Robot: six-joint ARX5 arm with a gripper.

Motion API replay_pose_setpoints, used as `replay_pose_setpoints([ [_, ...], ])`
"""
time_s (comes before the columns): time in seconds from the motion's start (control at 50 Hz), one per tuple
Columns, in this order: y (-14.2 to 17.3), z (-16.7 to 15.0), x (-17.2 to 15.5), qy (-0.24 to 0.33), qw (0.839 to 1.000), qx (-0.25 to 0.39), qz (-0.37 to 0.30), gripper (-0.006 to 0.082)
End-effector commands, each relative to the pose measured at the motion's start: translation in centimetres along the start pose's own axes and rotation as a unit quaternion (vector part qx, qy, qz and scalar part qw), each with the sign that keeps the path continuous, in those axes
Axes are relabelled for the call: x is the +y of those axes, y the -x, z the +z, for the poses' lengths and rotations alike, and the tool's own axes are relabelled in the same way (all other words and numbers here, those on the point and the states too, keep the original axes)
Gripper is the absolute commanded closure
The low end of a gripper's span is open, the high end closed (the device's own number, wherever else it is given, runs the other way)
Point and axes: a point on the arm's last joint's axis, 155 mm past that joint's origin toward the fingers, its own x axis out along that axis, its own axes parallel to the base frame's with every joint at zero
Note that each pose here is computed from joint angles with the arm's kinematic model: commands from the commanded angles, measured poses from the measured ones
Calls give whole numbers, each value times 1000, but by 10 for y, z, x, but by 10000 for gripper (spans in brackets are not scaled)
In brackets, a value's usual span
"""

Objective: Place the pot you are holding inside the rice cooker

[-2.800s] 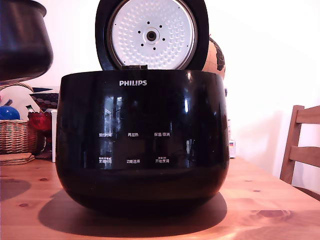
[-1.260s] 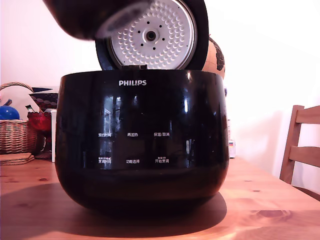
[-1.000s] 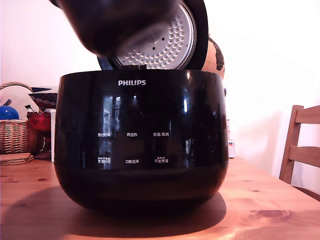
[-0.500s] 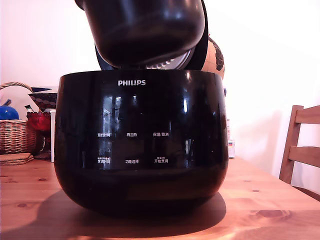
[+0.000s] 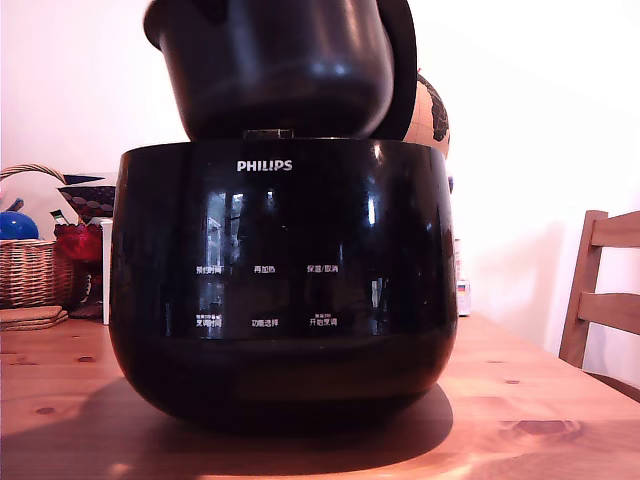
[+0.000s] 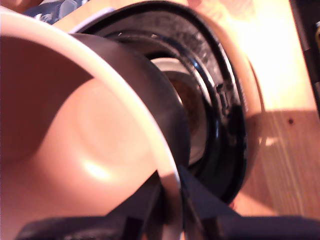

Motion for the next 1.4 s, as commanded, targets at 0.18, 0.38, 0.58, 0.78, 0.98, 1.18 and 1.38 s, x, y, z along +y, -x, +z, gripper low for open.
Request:
replay_pose_setpoints([
  [0.18, -4, 4, 7, 9, 1000, -20, -7, 791],
  [0.38, -12, -5, 3, 19, 999, -7, -29, 791],
  [0.58, -23, -5, 0, 21, 999, -7, -49, 791],
  [0.78, -29, -1, -1, 21, 998, -12, -57, 791],
  [0.98, -32, -1, -2, 22, 998, -12, -62, 791],
  [1.18, -44, 5, -6, 19, 996, -17, -82, 791],
  [1.38, -50, 10, -6, 15, 996, -19, -85, 791],
])
